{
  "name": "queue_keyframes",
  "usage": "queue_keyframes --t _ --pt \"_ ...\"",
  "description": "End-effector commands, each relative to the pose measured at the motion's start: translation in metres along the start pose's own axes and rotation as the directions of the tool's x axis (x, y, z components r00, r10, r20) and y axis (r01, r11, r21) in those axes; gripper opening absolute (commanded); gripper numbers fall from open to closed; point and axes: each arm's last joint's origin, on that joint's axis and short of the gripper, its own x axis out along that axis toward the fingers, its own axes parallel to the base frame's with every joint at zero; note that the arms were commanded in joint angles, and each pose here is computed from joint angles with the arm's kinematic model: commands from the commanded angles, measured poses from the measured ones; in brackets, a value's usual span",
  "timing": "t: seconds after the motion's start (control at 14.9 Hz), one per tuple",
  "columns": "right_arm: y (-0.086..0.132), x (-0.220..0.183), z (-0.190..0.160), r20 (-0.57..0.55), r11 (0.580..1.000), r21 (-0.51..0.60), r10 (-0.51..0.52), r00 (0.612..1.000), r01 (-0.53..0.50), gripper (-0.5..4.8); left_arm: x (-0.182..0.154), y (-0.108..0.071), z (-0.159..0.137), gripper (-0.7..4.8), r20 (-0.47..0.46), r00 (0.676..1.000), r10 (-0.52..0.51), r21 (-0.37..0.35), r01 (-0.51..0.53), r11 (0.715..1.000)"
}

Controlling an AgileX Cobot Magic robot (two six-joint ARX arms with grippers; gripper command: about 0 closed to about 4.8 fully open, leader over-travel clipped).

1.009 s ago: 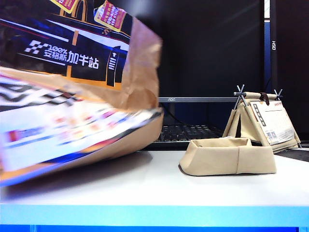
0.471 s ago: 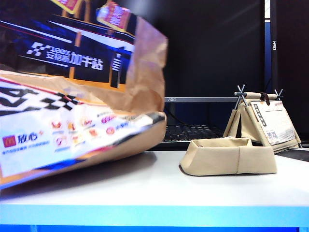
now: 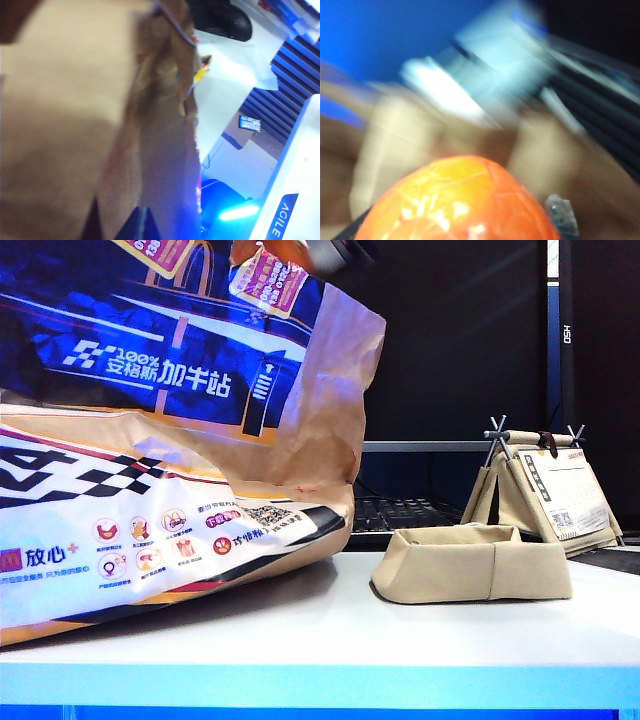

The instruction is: Open the paper bag and put two oranges into the paper bag.

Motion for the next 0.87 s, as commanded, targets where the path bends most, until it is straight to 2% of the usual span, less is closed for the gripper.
queue_keyframes --t 0.07,0.2,0.27,0.4,0.47,0.54,0.61,0.67,0.87 --pt "0.0032 -0.0032 0.0022 0.015 0.999 -0.039 -0.015 1.000 0.016 -0.04 -0.0013 -0.0002 0.0006 -0.06 0.006 1.000 0.003 0.015 -0.003 1.000" --pt "0.0048 -0.0025 0.0038 0.030 0.999 -0.047 -0.004 1.000 0.005 -0.04 -0.0010 -0.0002 0.0009 -0.06 0.009 1.000 0.000 0.020 0.000 1.000" --pt "0.0074 -0.0026 0.0038 0.027 0.996 -0.035 0.080 0.996 -0.079 -0.04 -0.0010 0.0000 0.0009 -0.06 0.009 1.000 0.001 0.020 -0.001 1.000" --pt "0.0087 -0.0027 0.0038 0.025 0.992 -0.035 0.121 0.992 -0.120 0.05 -0.0007 0.0006 0.0015 -0.06 0.013 1.000 0.003 0.024 -0.003 1.000" --pt "0.0086 -0.0026 0.0037 0.025 0.992 -0.032 0.119 0.993 -0.118 0.80 -0.0007 0.0007 0.0016 -0.06 0.014 1.000 0.003 0.025 -0.004 1.000" --pt "0.0087 -0.0027 0.0039 0.025 0.993 -0.023 0.118 0.993 -0.118 2.39 -0.0007 0.0007 0.0016 -0.06 0.014 1.000 0.004 0.025 -0.004 1.000" --pt "0.0086 -0.0027 0.0043 0.030 0.993 -0.006 0.117 0.993 -0.117 3.43 -0.0007 0.0006 0.0016 -0.06 0.013 1.000 0.004 0.024 -0.004 1.000" --pt "0.0087 -0.0028 0.0048 0.034 0.993 -0.008 0.119 0.992 -0.119 3.43 -0.0007 0.0006 0.0016 -0.06 0.013 1.000 0.004 0.024 -0.004 1.000" --pt "0.0087 -0.0029 0.0077 0.062 0.993 0.030 0.114 0.992 -0.116 4.79 -0.0007 0.0006 0.0015 -0.06 0.013 1.000 0.003 0.024 -0.003 1.000"
